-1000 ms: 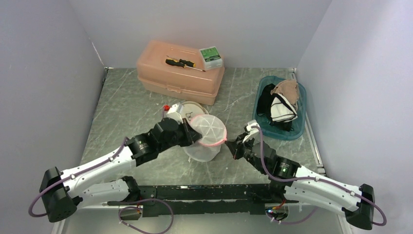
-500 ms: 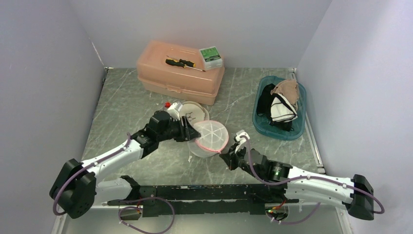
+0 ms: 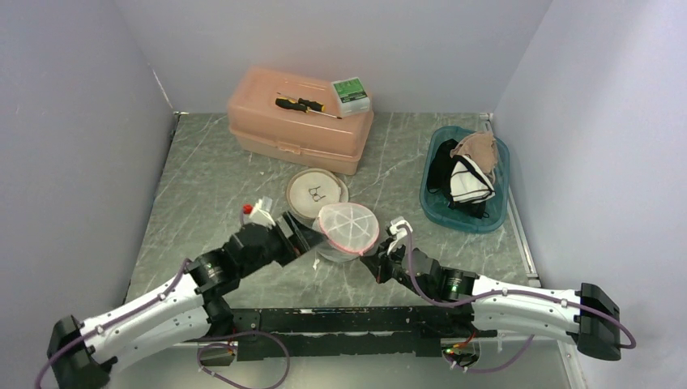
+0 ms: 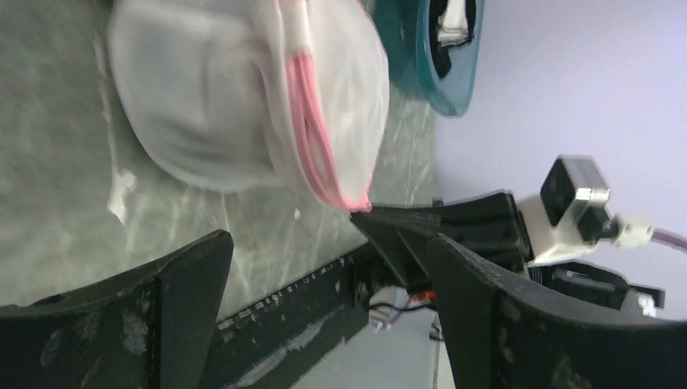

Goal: Unzip the laundry bag and remove the bra
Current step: Unzip the laundry bag at the center of the board.

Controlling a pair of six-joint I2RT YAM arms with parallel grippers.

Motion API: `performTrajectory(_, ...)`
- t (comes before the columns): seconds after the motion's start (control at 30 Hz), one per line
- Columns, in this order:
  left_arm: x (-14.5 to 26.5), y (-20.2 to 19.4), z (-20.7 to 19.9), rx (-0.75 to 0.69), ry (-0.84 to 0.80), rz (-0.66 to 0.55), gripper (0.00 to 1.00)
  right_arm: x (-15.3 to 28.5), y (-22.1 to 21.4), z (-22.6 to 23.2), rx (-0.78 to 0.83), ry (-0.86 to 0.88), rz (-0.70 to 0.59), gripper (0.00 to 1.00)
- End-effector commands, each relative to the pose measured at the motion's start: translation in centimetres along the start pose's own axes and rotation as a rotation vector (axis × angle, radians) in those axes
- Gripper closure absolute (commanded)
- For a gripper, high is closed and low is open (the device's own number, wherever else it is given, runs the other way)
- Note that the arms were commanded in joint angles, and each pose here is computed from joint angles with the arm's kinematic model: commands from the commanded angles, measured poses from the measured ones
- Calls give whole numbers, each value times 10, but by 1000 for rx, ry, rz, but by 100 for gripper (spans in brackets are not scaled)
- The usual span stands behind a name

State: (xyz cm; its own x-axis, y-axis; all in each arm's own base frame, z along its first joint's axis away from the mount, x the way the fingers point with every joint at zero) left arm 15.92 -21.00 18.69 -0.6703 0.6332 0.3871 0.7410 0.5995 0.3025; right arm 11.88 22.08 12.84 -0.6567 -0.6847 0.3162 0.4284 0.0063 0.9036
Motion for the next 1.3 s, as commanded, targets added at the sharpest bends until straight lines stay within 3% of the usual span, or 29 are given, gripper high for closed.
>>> performTrajectory(0.0, -2, -26, -5, 135, 93, -70, 5, -5, 16, 6, -30, -3, -66, 100)
performTrajectory(0.3, -49, -63, -29, 105, 157, -64, 5, -9, 15, 7, -22, -7, -52, 100)
performTrajectory(0.5, -60, -61, -26, 89, 182, -106, 30, -5, 15, 7, -21, 4, -50, 100)
performTrajectory(0.8, -66, -52, -20, 91, 221, -140, 52, -7, 12, 10, -15, 26, -38, 100)
performTrajectory(1.03, -72, -45, -11, 85, 269, -133, 79, -5, 12, 8, -22, 17, -40, 100)
performTrajectory(1.13, -68, -40, -10, 80, 270, -141, 96, -3, 10, 4, -31, -8, -38, 100)
performTrajectory(1.27, -59, -33, -17, 60, 228, -139, 97, -2, 8, -13, -40, -122, -36, 100)
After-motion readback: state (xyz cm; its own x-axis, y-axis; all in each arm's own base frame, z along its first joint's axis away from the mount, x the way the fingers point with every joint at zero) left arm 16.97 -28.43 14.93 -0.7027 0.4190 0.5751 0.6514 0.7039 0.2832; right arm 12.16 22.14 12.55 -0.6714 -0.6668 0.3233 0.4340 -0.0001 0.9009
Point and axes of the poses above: each gripper's point midway between its finger pads, its own x axis back along the fingers, its own z axis along the line the jaws close on, y = z × x, the point moved 4 cm from there along x, back along the fingers, and after that the axes turned 5 degrees about x, right-handed, at the moved point
